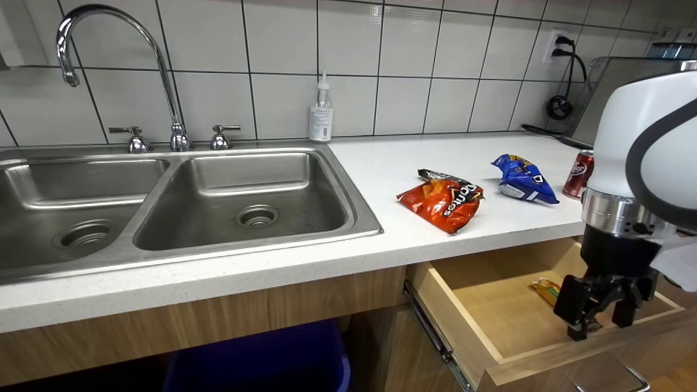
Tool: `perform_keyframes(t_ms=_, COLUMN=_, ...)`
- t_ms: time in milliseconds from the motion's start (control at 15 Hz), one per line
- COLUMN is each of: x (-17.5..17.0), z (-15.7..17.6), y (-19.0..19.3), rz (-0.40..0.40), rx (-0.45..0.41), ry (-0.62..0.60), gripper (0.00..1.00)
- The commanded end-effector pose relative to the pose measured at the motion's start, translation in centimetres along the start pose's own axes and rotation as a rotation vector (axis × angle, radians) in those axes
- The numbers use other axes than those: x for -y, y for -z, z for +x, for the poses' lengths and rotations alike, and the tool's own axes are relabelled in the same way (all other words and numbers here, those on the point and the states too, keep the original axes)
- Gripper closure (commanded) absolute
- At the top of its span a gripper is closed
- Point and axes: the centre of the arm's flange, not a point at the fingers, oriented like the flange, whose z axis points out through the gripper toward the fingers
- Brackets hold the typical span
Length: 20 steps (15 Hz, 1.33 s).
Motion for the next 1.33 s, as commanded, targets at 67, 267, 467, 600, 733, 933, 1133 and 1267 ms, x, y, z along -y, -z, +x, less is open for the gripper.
perform_keyframes(t_ms=67, x=0.9, z=-1.6, y=0.3, rz=0.012, rx=0.039, ry=0.013, gripper=0.0)
perform_keyframes(t_ms=267, x=0.7, z=-1.2, y=0.9, rz=0.012, rx=0.031, ry=0.005, gripper=0.0)
perform_keyframes(t_ms=467, x=0.7, z=-0.9, y=1.6, rz=0.008, rx=0.023, ry=0.006, gripper=0.0)
perform_keyframes(t_ms=600, x=0.7, z=-0.7, y=2.4, rz=0.01, rx=0.011, ry=0.005, gripper=0.0)
perform_keyframes(t_ms=733, x=0.6, z=-0.6, y=3.4, rz=0.01, rx=-0.007, ry=0.002, gripper=0.0)
perform_keyframes(t_ms=933, x=0.5, z=0.0, y=5.2, rz=0.008, rx=-0.049, ry=-0.002, gripper=0.0)
perform_keyframes(t_ms=1133, x=0.6, z=1.0, y=7.1, rz=0.002, rx=-0.095, ry=0.006, gripper=0.0)
perform_keyframes(t_ms=1267, x=0.5, z=1.9, y=8.3, rz=0.002, rx=-0.128, ry=0.007, gripper=0.0)
